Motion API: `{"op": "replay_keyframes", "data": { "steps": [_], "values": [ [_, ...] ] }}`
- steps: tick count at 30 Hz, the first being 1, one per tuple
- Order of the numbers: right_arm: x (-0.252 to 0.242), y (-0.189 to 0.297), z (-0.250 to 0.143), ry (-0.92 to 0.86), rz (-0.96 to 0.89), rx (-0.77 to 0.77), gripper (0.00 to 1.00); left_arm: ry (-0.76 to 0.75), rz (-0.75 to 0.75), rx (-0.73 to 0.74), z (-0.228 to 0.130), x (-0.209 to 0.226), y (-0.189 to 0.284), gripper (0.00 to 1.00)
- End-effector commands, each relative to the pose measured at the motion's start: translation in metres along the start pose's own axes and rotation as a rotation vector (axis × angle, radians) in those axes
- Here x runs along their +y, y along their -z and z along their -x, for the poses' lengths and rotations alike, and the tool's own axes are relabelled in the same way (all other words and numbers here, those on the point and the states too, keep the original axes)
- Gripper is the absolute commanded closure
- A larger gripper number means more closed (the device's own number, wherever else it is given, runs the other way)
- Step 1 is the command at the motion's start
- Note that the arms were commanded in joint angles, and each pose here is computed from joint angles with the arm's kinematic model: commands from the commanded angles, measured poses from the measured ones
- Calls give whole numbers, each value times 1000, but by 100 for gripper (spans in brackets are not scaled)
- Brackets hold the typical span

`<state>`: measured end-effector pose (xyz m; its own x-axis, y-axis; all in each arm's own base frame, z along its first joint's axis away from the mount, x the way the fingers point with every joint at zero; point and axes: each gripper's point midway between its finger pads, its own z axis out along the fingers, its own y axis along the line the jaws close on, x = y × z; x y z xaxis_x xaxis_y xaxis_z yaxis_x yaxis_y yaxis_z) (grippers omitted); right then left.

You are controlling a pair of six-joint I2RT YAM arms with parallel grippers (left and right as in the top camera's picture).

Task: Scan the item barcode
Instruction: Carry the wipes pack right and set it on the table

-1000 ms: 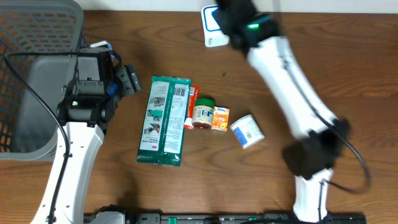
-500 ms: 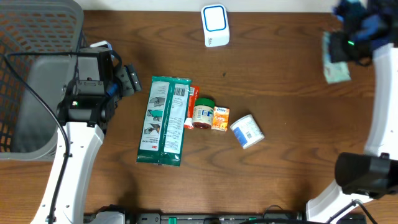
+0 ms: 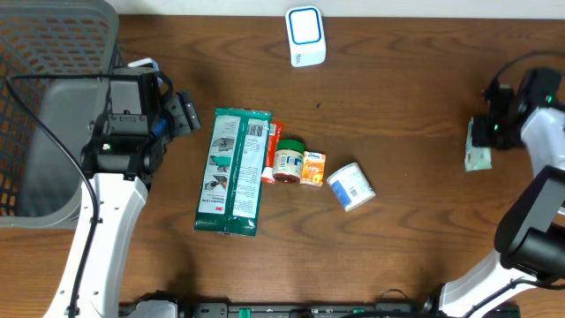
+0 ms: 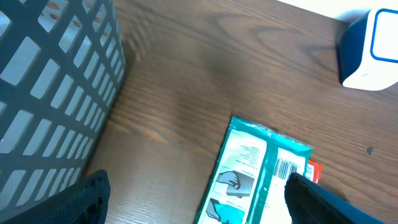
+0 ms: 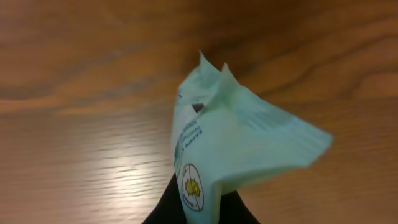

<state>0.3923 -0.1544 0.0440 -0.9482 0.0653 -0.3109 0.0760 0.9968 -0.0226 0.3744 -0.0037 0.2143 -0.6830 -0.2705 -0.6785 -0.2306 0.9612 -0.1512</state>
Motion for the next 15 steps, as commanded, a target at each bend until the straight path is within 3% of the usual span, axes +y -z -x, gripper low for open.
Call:
{"op": "replay_keyframes", "data": {
  "steps": [1,2,3,4,6,7,15],
  "values": [
    [-1,-9,-10,2,5,-17,99,8,12,-10,2,3,2,14],
    [-2,-11,-11,-1,3,-20,93,8,12,-10,2,3,2,14],
    [-3,-11,-11,-10,1,-21,69,8,12,-10,2,3,2,14],
    [-3,-11,-11,-13,1,-21,56,8,12,-10,2,3,2,14],
    [-4,-8,-10,-15,0,-22,5,8,12,-10,2,3,2,14],
    [-4,-6,-9,-14,-1,-23,1,8,12,-10,2,3,2,14],
    [-34,41,11,-83,-155,-51,1,8,12,-10,2,3,2,14]
  ]
}}
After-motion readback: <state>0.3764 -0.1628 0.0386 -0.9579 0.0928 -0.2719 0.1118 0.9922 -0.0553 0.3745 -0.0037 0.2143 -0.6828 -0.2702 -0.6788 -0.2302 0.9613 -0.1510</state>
